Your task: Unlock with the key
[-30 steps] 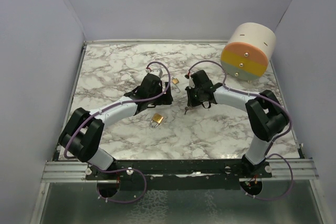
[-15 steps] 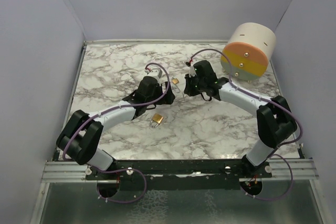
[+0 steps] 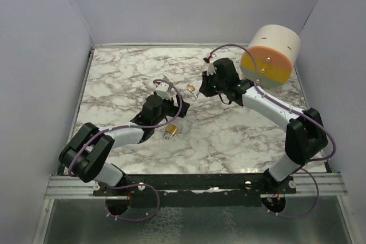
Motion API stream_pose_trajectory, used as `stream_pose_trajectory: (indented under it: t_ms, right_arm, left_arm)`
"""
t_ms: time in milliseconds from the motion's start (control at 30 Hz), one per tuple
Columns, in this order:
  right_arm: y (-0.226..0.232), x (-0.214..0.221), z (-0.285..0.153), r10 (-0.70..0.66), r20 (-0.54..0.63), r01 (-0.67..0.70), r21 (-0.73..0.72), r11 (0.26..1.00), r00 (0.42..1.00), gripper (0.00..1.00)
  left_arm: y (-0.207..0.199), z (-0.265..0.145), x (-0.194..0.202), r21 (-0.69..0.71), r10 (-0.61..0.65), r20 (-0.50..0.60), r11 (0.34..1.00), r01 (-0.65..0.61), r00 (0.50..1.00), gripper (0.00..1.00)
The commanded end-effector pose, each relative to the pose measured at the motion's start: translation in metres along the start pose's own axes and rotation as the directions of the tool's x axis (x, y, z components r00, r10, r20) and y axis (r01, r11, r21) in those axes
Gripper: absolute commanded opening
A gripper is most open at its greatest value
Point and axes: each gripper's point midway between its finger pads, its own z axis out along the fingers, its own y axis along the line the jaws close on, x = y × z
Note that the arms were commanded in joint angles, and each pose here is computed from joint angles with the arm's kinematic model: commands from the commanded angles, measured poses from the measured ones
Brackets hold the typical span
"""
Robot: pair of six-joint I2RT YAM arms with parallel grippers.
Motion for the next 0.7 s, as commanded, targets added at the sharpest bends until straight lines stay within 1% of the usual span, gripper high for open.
stream_pose_trajectory:
  t_ms: [0, 100, 233, 300, 433, 567, 667]
  right_arm:
    - [0.011, -0.033, -0.015, -0.007, 0.076, 0.008, -0.015, 1.0, 0.997, 0.01]
    - [0.015, -0.039, -0.019, -0.007, 0.086, 0.01, -0.028, 1.0, 0.996, 0.01]
    - [0.018, -0.047, -0.024, -0.008, 0.1, 0.012, -0.037, 0.999, 0.995, 0.01]
    - [0.019, -0.05, -0.027, -0.008, 0.106, 0.012, -0.039, 0.999, 0.994, 0.01]
    - [0.023, -0.054, -0.033, -0.003, 0.109, 0.009, -0.053, 0.999, 0.994, 0.01]
    - [0.026, -0.057, -0.04, -0.002, 0.121, 0.009, -0.063, 0.998, 0.993, 0.01]
    - [0.029, -0.057, -0.043, 0.0, 0.12, 0.009, -0.075, 0.997, 0.993, 0.01]
  left_arm:
    - [-0.023, -0.002, -0.044, 0.11, 0.077, 0.214, 0.989, -0.102, 0.974, 0.82]
    - [-0.036, -0.004, -0.049, 0.168, 0.104, 0.285, 0.973, -0.157, 0.953, 0.81]
    - [-0.053, -0.008, -0.056, 0.227, 0.137, 0.399, 0.943, -0.242, 0.907, 0.8]
    - [-0.059, -0.005, -0.055, 0.237, 0.147, 0.422, 0.934, -0.265, 0.895, 0.8]
    - [-0.062, 0.008, -0.052, 0.225, 0.171, 0.426, 0.931, -0.287, 0.888, 0.79]
    - [-0.061, 0.013, -0.054, 0.189, 0.195, 0.476, 0.93, -0.317, 0.857, 0.79]
    - [-0.064, 0.018, -0.055, 0.194, 0.197, 0.507, 0.923, -0.334, 0.839, 0.79]
